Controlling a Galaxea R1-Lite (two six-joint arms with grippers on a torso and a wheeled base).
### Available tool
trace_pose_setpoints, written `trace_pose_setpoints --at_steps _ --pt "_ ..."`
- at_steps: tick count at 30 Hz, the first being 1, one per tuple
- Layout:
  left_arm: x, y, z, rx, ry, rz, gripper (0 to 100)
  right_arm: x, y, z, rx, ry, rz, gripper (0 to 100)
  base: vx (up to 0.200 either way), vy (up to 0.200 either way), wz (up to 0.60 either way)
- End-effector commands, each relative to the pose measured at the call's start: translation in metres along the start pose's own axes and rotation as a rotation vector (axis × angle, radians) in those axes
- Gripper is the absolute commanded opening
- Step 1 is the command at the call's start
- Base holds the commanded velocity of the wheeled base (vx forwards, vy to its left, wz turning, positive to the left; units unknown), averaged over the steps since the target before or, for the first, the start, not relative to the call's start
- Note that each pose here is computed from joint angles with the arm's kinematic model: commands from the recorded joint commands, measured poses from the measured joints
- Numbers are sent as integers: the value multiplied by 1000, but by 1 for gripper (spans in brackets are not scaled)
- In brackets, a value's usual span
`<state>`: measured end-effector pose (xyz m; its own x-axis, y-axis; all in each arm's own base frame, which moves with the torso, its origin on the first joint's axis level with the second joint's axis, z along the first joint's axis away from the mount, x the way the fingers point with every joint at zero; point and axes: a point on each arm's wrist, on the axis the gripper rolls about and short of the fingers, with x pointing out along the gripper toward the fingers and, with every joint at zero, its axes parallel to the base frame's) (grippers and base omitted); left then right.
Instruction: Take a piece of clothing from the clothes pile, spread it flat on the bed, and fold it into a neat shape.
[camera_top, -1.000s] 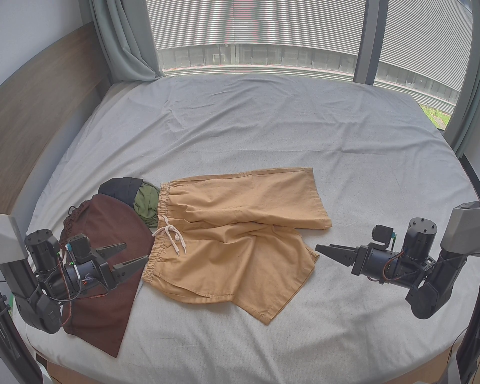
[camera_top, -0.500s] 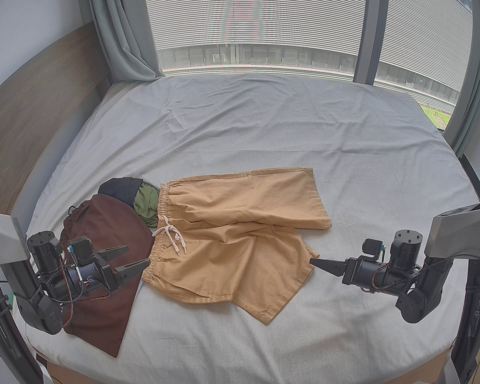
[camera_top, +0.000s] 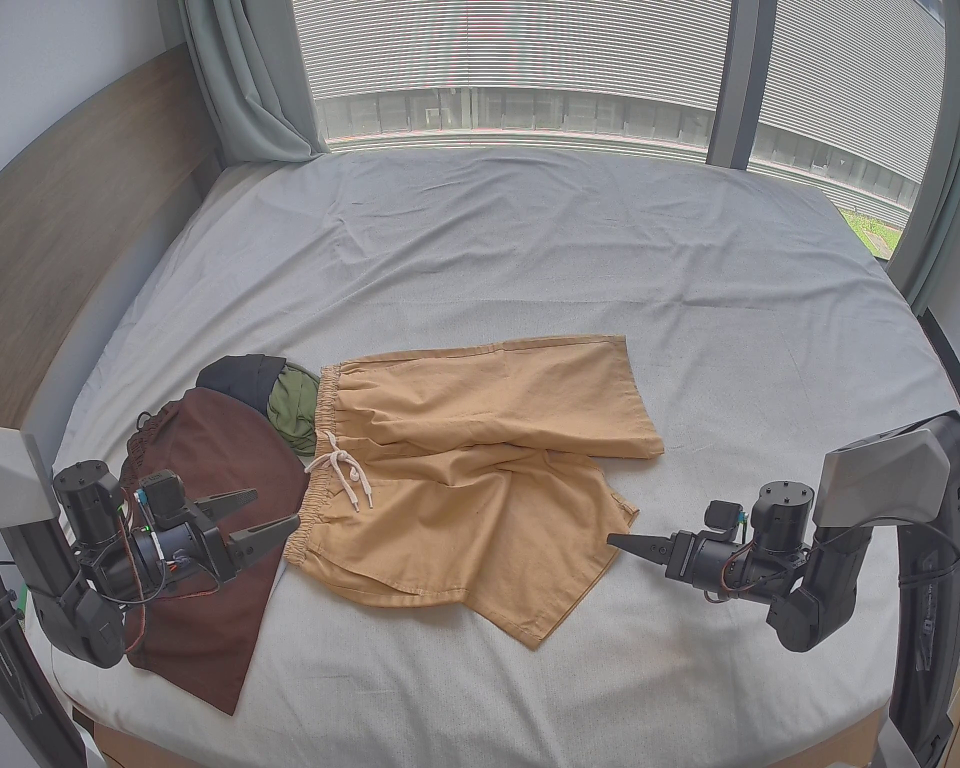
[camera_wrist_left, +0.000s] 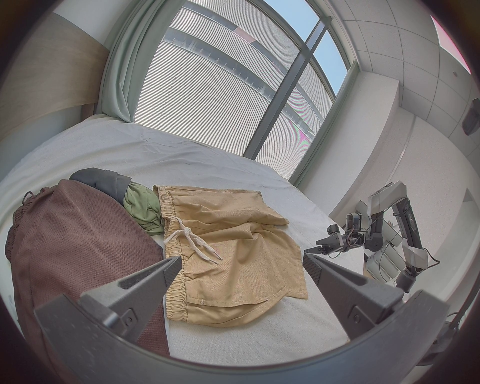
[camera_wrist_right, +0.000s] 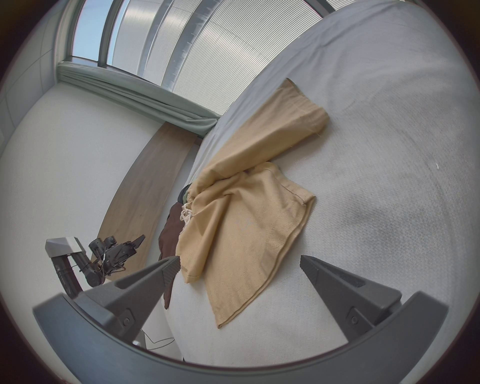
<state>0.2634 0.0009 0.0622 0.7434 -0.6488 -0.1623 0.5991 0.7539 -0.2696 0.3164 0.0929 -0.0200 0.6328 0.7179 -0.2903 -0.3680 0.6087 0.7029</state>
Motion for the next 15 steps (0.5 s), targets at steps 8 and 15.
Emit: trace_pose_setpoints --at_steps 8,15 --pt "0 0 1 0 -2 -1 100 22 -5 -7 88 2 1 100 0 0 0" --pt "0 1 2 3 -9 1 100 37 -5 1 89 -65 -5 100 0 0 0"
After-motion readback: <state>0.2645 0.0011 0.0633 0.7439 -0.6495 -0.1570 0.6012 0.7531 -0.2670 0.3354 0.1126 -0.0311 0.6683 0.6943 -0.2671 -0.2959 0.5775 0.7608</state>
